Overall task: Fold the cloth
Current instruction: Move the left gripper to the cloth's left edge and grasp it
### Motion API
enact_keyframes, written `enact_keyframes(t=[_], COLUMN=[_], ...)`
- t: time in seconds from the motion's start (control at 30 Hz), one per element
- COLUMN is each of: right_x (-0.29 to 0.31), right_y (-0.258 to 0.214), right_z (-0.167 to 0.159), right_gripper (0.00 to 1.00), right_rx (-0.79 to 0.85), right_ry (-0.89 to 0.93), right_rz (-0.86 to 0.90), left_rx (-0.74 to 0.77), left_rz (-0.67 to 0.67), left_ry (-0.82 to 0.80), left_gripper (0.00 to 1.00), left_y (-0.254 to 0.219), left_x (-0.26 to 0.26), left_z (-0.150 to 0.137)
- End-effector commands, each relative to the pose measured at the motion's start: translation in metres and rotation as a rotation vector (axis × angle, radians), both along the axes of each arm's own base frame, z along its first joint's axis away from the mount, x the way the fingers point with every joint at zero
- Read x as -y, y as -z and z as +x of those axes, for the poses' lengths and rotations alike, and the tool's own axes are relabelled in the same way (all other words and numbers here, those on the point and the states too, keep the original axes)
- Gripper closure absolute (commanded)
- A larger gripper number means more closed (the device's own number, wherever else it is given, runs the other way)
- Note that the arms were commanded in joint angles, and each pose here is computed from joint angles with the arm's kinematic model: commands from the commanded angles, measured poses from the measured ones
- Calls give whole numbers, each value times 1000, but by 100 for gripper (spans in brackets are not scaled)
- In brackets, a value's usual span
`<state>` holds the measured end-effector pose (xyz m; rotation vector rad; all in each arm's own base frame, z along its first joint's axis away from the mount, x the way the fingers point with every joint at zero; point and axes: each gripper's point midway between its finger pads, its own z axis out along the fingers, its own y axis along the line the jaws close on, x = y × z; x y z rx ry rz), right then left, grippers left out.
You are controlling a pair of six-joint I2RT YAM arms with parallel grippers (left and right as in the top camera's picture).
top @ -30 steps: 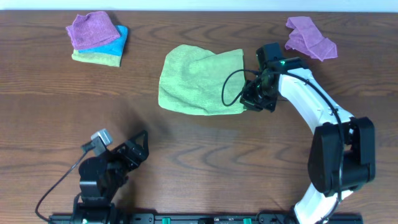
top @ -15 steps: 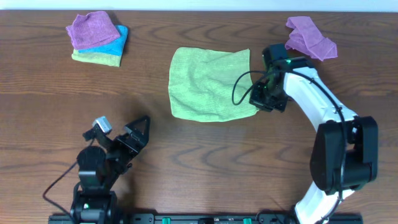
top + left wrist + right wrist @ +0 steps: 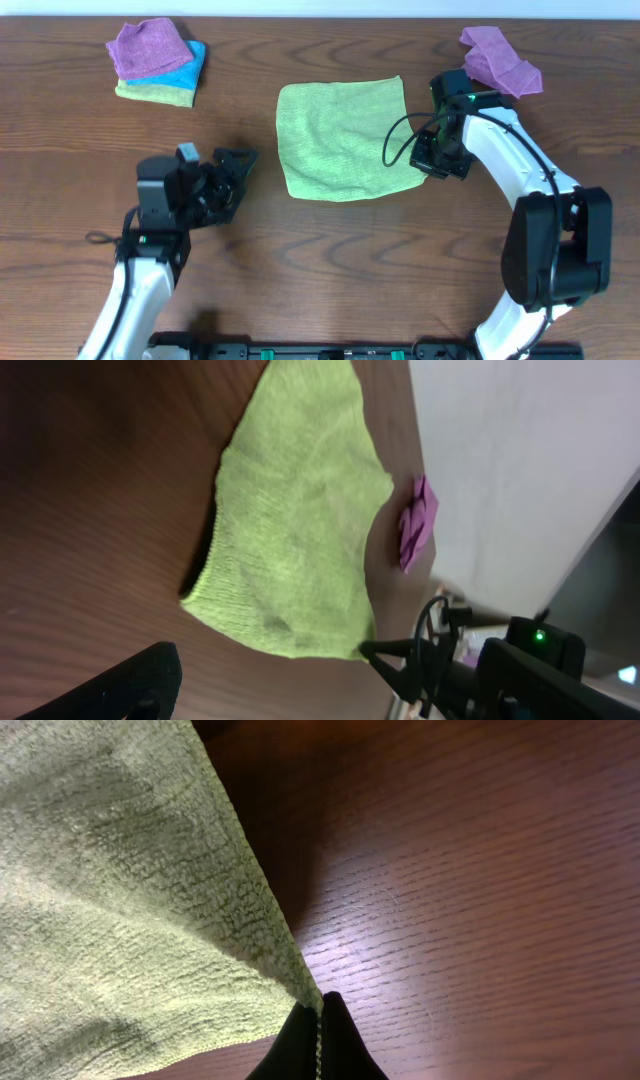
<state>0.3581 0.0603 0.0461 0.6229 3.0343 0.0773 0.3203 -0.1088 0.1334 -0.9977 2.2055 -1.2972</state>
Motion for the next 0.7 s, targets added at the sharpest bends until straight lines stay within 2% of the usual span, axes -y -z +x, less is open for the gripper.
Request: enact_keyframes(t=[0.0,0.33,0.53,0.67], right_x=[8,7,3,2], right_y=[-1,-1,-1,-1], right_z=[1,1,2,3], right_gripper=[99,99,99,99], right_rx=[5,6,10,13], right_ry=[-1,-2,-3,-3], right_rz=[-25,-24,1,4], left_rx=[-46,-165,-98,-135], left_rz=[-53,-52,-44,-48], left_ry=[68,100,179,186], left_gripper=[4,4,5,5], left_y=[5,47,59,75], left_x=[12,21,46,52], left_z=[1,0,12,12])
